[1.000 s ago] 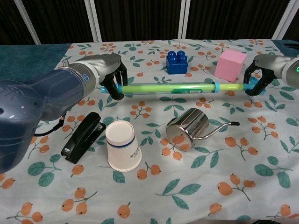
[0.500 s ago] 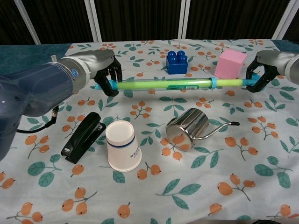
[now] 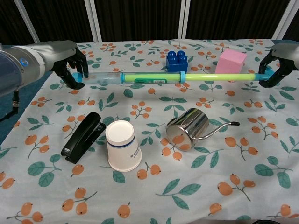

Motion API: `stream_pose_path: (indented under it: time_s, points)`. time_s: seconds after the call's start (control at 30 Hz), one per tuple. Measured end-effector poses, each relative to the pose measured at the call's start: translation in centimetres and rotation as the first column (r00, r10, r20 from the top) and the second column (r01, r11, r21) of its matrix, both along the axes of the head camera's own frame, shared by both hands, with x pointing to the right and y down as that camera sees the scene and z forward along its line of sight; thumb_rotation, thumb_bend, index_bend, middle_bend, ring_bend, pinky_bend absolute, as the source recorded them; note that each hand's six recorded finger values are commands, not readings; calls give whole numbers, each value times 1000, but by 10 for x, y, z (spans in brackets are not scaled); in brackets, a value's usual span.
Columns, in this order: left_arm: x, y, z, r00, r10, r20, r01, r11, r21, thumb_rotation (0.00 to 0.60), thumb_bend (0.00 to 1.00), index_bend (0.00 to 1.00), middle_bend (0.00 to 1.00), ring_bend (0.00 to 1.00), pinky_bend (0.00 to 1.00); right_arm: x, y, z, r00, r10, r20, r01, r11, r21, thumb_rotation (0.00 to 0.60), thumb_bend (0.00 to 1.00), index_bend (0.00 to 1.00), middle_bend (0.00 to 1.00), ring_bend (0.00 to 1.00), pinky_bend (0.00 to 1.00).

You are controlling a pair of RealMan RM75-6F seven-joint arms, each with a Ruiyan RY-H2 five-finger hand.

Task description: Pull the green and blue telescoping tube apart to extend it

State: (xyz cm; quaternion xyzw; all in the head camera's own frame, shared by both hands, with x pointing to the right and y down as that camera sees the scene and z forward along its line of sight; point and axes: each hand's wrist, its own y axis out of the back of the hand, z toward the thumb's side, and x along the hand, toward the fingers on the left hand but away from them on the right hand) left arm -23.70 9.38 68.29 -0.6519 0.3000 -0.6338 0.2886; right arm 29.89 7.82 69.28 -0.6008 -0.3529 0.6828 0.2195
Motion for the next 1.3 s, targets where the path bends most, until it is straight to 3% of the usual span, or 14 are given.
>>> stream_pose_path:
  time_s: [0.5, 0.97, 1.13, 1.2, 1.3]
  points:
    - [-57, -5, -4, 998, 3, 67, -4, 1000, 4, 600, 436, 642, 379, 207, 332, 22, 3, -2, 998, 18, -58, -18, 1000, 5, 600, 367, 679, 151, 53, 152]
    - [-67, -4, 0, 997, 0, 77, 1, 1000, -9, 600, 436, 634, 366, 207, 332, 32, -1, -2, 997, 37, -73, -37, 999, 11, 600, 367, 679, 151, 52, 152]
    - [-68, -3, 1, 997, 2, 77, -1, 1000, -16, 600, 423, 584, 318, 205, 318, 33, -1, -1, 997, 37, -74, -37, 999, 4, 600, 365, 678, 144, 52, 152]
    - [-67, -2, 1, 997, 4, 77, -3, 1000, -18, 600, 376, 507, 260, 173, 279, 33, 0, 0, 997, 37, -73, -37, 999, -1, 600, 335, 600, 102, 41, 152]
    - [-67, -1, 2, 997, 10, 79, -8, 1000, -29, 600, 269, 321, 147, 109, 200, 33, 0, 0, 996, 31, -77, -32, 999, -6, 600, 203, 245, 10, 4, 151]
